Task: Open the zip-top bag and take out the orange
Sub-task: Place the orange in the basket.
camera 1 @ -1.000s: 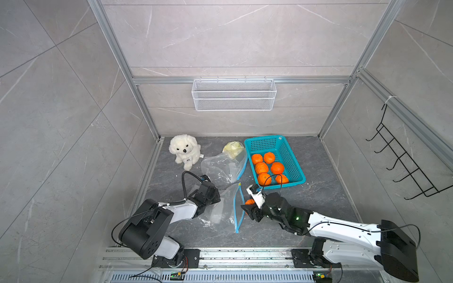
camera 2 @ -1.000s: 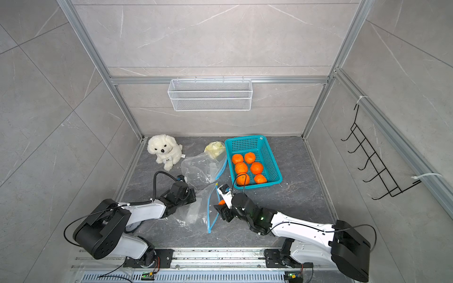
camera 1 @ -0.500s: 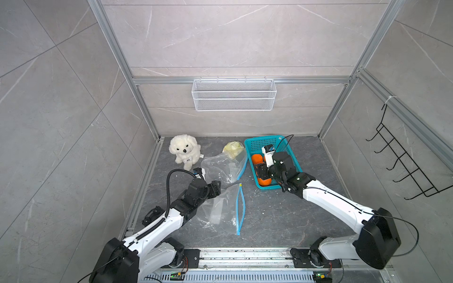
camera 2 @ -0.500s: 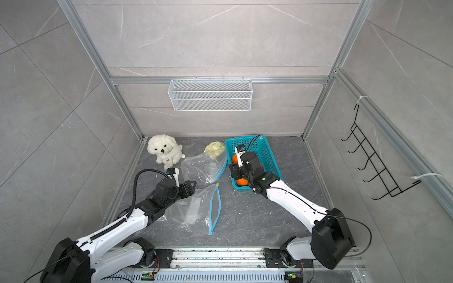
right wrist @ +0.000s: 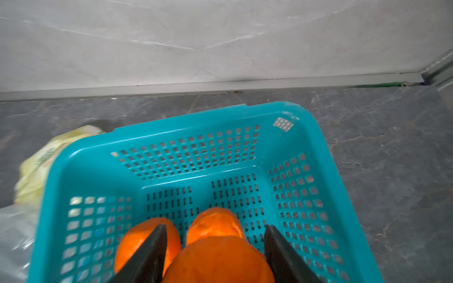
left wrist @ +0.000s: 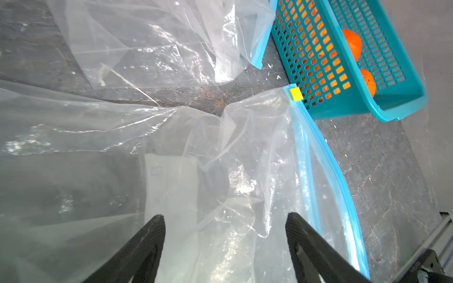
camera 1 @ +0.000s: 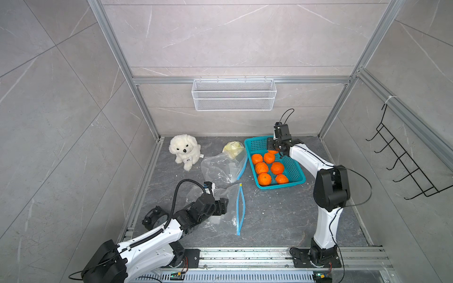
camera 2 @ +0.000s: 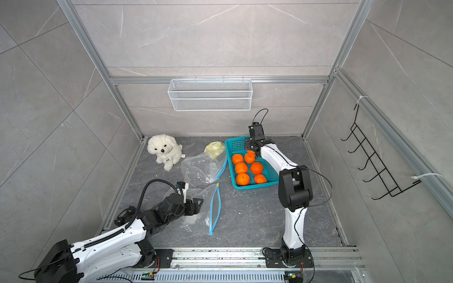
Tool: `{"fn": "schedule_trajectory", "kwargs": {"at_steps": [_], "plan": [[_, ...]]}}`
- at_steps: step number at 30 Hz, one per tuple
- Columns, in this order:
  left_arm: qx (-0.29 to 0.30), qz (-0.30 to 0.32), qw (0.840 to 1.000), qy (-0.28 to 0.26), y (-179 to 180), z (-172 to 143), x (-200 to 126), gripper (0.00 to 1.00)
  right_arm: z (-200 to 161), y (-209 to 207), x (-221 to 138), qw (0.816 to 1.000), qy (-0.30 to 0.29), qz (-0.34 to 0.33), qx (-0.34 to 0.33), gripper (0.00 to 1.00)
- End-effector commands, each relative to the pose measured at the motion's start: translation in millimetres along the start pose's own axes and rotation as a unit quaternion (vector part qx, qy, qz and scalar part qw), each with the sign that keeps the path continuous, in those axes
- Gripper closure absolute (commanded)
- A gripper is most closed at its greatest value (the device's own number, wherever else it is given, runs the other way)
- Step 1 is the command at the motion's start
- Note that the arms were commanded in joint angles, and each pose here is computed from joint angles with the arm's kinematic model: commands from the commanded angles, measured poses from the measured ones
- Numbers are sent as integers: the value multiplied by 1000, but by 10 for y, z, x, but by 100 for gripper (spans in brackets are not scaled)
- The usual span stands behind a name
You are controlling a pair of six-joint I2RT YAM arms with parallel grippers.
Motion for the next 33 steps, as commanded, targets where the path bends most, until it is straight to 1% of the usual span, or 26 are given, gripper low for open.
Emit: {"fn": "schedule_trajectory", "kwargs": {"at_steps": [1, 3, 5, 7, 9, 12, 14, 16, 17, 21, 26, 29, 33], "plan": [[0, 33, 999, -17, 159, 14, -53, 18, -243, -138, 199, 997, 63, -43, -13, 54], [-6, 23, 1000, -13, 163, -36, -59, 17, -300, -174, 294, 995, 77, -53, -12, 55], [-15, 0, 1000, -4, 131, -104, -40, 17, -364, -240, 376, 993, 101, -61, -8, 55], [-20, -19, 1000, 6, 98, -167, -19, 17, -428, -247, 438, 992, 111, -62, -7, 54], [-21, -22, 999, 9, 105, -192, -4, 17, -482, -257, 480, 991, 120, -62, -5, 53], [-26, -18, 999, 15, 147, -249, 55, 17, -628, -235, 583, 986, 156, -51, 0, 50], [-30, -27, 999, 31, 154, -349, 108, 17, -722, -246, 650, 984, 173, -48, 3, 48], [-36, -31, 998, 33, 172, -394, 160, 16, -769, -277, 704, 983, 179, -49, 11, 46], [-35, -23, 999, 35, 201, -410, 184, 16, -799, -295, 711, 981, 189, -47, 16, 46], [-29, 0, 999, 42, 258, -448, 295, 15, -805, -286, 713, 980, 192, -39, 20, 45], [-22, 33, 998, 48, 332, -466, 415, 6, -805, -253, 729, 979, 200, -30, 15, 33], [-16, 51, 997, 51, 377, -474, 468, 3, -717, -197, 661, 982, 185, -14, 17, 28], [7, 123, 991, 57, 552, -462, 561, 3, -471, -136, 387, 989, 148, -7, 12, 24]]}}
Point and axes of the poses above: each gripper's point midway between its finger pads, its own x axis out along the fingers, its own y axis along the line the jaws close on, z = x × y, the point moved 1 cm from there along -x, back along the fingers, and after that the axes turned 8 degrees about -x, right-handed, at the moved point
